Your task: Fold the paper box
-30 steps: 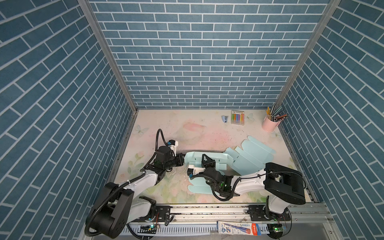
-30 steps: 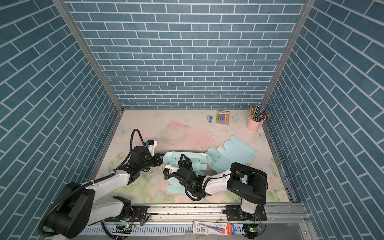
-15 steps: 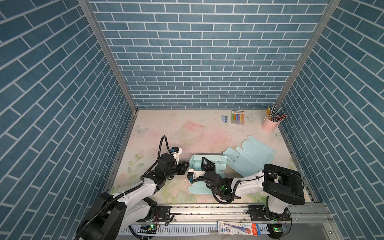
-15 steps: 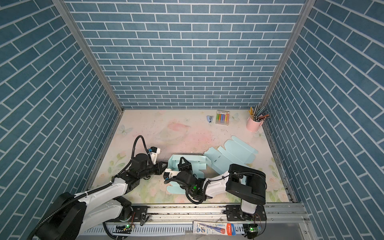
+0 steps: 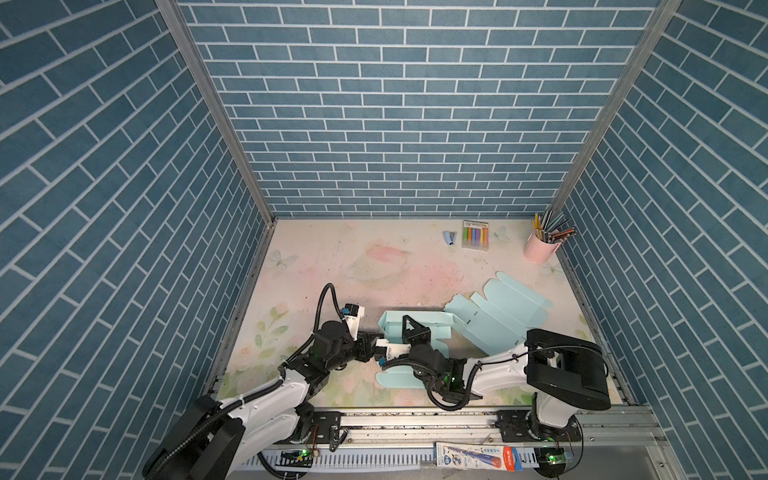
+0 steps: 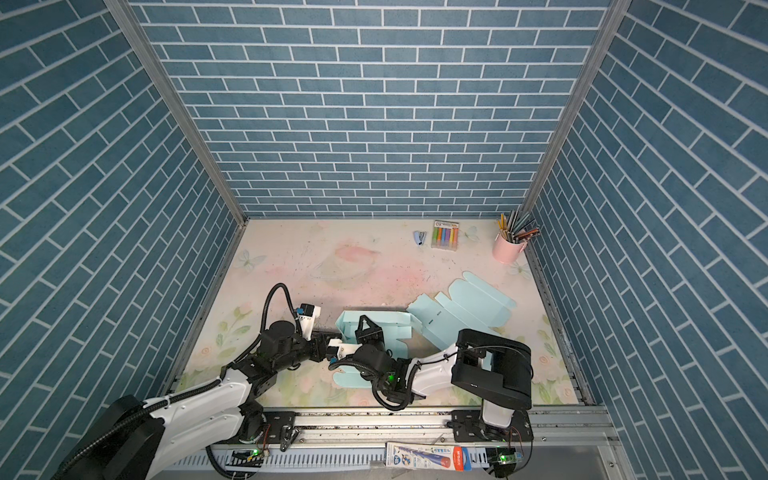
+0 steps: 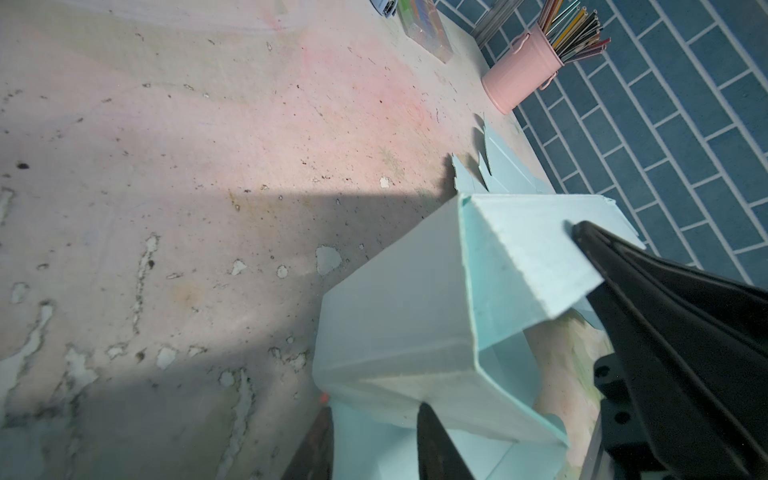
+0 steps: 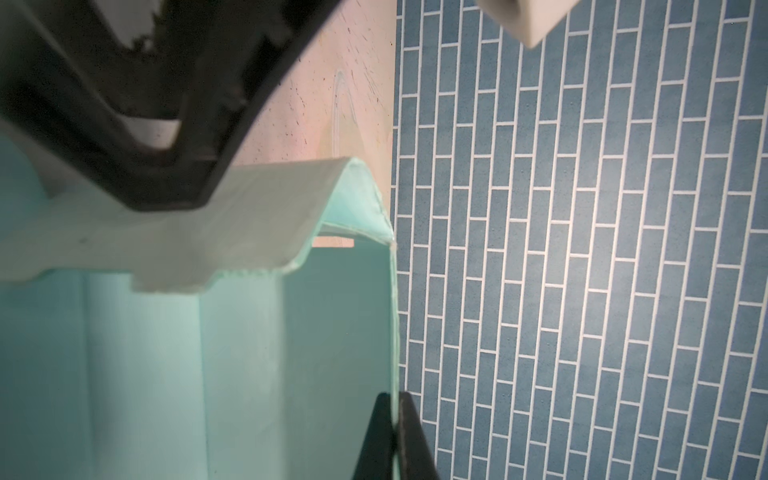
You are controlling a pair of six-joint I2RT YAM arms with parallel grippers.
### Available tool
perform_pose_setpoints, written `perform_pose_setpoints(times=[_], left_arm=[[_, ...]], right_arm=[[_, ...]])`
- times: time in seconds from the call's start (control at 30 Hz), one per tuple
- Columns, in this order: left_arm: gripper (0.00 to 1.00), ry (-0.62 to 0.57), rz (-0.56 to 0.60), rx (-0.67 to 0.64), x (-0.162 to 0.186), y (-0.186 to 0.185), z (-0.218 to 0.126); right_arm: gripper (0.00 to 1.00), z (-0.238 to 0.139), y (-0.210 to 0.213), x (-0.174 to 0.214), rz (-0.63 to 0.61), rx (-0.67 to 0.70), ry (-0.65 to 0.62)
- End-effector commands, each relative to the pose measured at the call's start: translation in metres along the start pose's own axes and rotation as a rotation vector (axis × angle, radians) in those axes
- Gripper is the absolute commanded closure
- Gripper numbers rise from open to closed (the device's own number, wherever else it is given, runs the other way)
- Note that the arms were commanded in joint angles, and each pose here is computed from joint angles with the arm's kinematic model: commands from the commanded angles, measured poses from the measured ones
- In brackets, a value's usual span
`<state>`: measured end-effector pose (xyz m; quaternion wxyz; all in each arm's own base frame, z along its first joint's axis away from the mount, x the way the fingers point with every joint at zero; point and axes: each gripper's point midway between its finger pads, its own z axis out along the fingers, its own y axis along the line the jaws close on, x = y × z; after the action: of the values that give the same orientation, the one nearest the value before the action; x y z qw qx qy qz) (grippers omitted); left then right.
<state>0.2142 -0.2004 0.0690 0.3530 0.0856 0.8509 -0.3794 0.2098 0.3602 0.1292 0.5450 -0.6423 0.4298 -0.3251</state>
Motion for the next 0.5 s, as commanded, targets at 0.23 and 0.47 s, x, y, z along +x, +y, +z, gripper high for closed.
perform_pose_setpoints(times=[0.23,0.47], left_arm=[[0.63,-0.11,0.142,0.039,-0.024,-0.017,0.007],[0.6,-0.173,0.221,0.03,-0.039,-0.023,0.011]], right_arm=[[1.0,-0.005,0.007,-0.007,-0.037,-0.005,-0.026],[1.0,-0.007,0.007,-0.01,-0.034,-0.01,-0.032]])
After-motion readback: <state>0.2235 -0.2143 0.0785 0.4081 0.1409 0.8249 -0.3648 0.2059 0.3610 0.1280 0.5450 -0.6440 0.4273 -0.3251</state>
